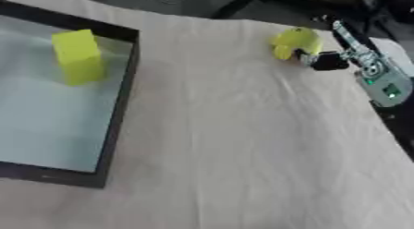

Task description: Pick up objects on the table and place them in the box.

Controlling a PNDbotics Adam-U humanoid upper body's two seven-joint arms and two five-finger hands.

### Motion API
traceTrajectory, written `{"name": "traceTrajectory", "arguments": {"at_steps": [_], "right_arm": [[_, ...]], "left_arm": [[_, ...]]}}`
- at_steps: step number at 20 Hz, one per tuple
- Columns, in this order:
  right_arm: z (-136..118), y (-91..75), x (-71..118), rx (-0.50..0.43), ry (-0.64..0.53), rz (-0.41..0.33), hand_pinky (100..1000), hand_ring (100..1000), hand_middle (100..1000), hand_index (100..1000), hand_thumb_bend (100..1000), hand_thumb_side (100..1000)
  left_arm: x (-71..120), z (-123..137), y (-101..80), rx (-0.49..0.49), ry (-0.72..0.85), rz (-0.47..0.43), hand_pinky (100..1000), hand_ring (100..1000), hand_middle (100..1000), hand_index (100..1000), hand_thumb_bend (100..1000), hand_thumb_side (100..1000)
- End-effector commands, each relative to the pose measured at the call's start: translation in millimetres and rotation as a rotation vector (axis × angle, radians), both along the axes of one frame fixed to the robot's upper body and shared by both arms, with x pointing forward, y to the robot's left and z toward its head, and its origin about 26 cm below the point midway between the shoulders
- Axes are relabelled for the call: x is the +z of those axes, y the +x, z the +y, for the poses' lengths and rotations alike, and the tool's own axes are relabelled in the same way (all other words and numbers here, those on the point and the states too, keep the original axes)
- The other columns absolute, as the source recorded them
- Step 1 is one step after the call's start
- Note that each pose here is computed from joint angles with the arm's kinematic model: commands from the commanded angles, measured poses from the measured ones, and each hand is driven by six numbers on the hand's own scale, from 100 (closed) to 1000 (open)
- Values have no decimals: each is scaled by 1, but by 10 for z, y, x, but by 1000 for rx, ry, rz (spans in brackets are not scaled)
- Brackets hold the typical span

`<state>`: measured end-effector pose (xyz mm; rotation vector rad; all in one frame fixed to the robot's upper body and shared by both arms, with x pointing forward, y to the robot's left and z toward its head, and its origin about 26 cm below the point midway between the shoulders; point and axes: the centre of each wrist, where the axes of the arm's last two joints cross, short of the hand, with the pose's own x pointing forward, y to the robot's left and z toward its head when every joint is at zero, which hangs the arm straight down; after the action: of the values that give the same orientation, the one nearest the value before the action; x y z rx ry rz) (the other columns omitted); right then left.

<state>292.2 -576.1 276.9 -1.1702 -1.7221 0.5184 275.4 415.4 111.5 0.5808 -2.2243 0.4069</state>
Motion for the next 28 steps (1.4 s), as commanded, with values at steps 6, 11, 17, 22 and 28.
{"name": "traceTrajectory", "arguments": {"at_steps": [6, 11, 17, 22, 28], "right_arm": [[-151, -158, 160, -64, -13, -46, 979, 1000, 1000, 930, 255, 100], [-168, -148, 66, -116, -20, -14, 965, 1000, 1000, 918, 239, 100], [-166, -132, -17, -129, -23, 27, 943, 998, 1000, 895, 180, 100], [-148, -120, -21, -105, -15, 34, 921, 944, 950, 847, 106, 100], [-70, -90, 30, -85, -29, -35, 900, 901, 843, 761, 100, 100]], "left_arm": [[-70, 75, -62, 27, 7, 0, 721, 529, 727, 713, 100, 628], [-100, 68, -60, 25, 3, 3, 722, 528, 727, 712, 100, 635], [-124, 60, -62, 25, -4, 5, 723, 528, 727, 712, 100, 640], [-136, 54, -60, 22, -9, 8, 724, 527, 727, 712, 100, 645], [-147, 49, -62, 18, -13, 12, 726, 527, 727, 713, 100, 649]]}}
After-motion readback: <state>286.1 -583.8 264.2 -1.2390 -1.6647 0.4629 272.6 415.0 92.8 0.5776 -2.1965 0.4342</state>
